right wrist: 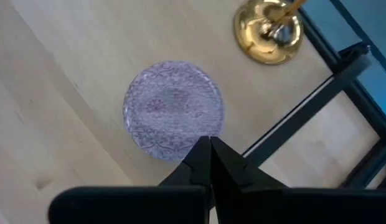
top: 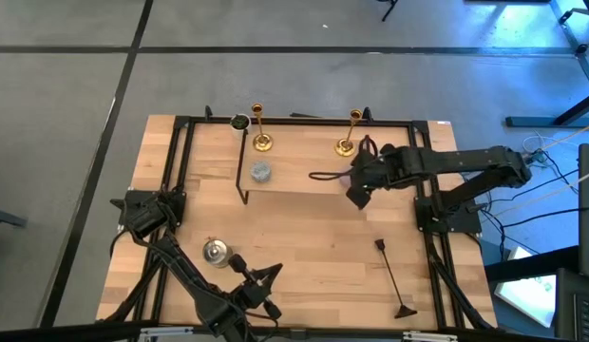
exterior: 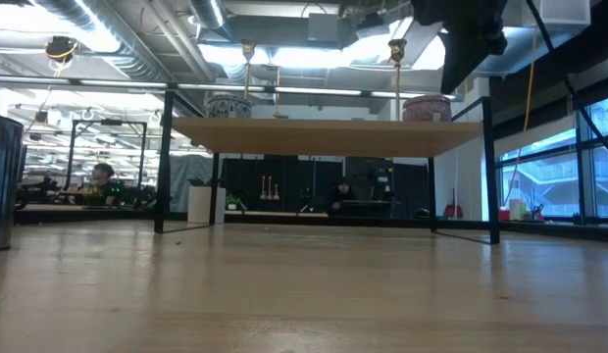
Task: Pick & Place candle stick holders
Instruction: Put the pink scented candle on the shelf, then put the silver scented candle on the shelf
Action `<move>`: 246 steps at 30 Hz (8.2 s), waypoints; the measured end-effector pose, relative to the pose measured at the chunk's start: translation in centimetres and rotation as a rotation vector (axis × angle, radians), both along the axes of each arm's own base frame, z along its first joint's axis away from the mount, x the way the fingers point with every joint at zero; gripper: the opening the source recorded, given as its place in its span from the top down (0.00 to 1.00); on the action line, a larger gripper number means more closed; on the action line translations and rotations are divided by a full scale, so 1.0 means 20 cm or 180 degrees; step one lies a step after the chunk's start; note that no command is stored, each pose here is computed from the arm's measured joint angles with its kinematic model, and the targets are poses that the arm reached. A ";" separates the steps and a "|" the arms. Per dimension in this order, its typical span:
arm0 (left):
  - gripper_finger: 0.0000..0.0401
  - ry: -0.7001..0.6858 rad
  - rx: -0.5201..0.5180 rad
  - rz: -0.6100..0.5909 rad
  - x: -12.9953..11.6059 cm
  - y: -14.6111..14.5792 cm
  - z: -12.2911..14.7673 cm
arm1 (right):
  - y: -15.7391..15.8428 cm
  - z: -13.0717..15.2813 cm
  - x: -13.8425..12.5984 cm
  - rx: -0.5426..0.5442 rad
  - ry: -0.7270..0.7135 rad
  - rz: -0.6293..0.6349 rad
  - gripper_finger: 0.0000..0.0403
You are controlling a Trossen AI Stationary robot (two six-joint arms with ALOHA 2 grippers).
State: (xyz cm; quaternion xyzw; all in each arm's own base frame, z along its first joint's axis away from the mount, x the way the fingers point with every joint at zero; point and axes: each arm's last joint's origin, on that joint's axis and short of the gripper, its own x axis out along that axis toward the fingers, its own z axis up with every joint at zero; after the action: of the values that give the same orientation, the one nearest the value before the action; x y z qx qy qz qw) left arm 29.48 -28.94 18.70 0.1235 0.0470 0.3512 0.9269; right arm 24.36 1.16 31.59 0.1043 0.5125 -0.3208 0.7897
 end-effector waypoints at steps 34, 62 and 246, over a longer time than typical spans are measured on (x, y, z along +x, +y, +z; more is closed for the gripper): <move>0.99 0.0011 0.0010 -0.0009 0.00 0.00 0.00 | -0.01 -0.06 0.03 -0.0033 0.0208 -0.0062 1.00; 0.99 0.0018 0.0018 -0.0009 0.00 0.00 0.00 | 0.00 -0.06 0.05 -0.0002 0.0147 0.0000 1.00; 0.99 0.2690 -0.3342 -0.0630 -0.57 0.62 0.38 | 0.55 -0.03 -0.82 -0.0575 -0.3504 0.3032 1.00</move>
State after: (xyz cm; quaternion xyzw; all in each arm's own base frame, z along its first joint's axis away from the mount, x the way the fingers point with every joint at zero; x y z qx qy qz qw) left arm 18.03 -16.50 26.38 -0.2125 0.5578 0.1170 0.7937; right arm 8.02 12.14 31.03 -0.0492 0.0029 0.1151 0.9921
